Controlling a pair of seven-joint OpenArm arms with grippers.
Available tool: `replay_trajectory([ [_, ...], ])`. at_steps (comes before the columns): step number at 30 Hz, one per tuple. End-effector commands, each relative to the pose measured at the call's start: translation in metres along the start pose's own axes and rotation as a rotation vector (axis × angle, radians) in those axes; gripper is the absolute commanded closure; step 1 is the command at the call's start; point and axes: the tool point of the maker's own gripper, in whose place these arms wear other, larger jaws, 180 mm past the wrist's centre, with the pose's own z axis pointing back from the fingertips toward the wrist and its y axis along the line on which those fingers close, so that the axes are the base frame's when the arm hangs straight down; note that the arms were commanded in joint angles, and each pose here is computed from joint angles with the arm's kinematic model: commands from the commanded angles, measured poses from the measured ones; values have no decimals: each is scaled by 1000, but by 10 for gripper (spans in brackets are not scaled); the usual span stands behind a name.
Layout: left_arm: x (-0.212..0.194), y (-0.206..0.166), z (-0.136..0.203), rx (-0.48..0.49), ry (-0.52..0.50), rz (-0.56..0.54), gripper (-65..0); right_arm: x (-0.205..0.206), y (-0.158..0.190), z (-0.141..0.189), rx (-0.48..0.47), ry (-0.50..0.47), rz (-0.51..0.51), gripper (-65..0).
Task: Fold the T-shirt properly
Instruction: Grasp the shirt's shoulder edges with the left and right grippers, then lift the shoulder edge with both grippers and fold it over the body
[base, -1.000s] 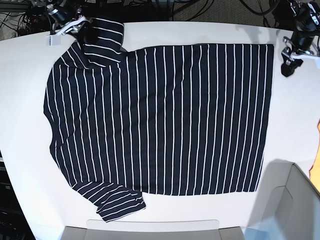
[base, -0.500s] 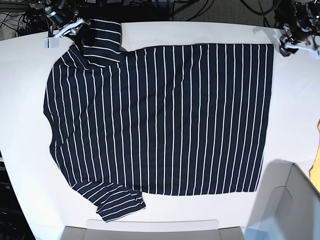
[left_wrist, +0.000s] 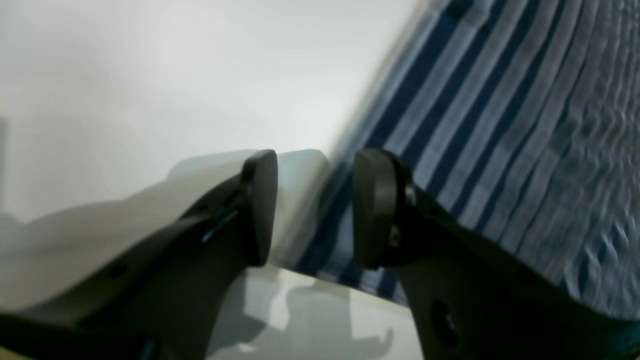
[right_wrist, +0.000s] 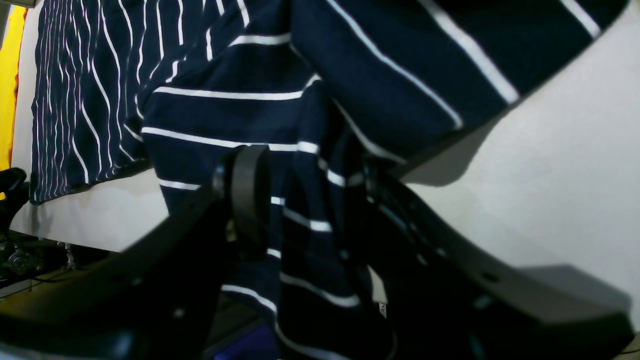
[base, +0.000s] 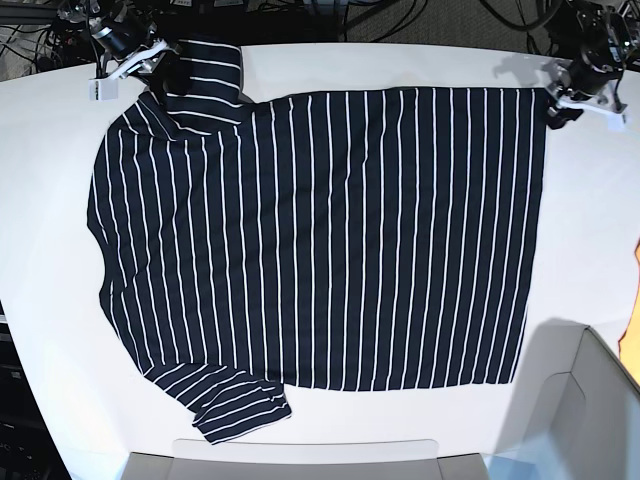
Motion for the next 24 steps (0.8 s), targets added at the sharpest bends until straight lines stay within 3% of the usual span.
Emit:
replay_trajectory([
  [1,-13,-1,2,7,55,-25,-256,-2,-5,2,-22,28,13,-237],
  [6,-26,-14,-1,-16,93,-63,-250,1,-3,-1,-16,19,17,-237],
  [10,-29,-8,-3,-6,98,-44,-202,8,-2,-4,-10,4,23,-231],
  [12,-29,-7,-4,-5,98,-40,-132,11,-1,-5,-6,-2,29,-174],
  [14,-32,-9,-6,-12,97,-25,-21,21,3,-8,6,-22,40,-78],
  [15,-30,-15,-9,-25,85,-20,0,22,3,-9,7,-26,40,-21],
  [20,-22,-24,-11,-48,60,-16,0,29,4,-4,5,-44,49,0],
  [24,-6,-13,8,-18,-24,16,0,44,5,13,-10,-90,66,0],
])
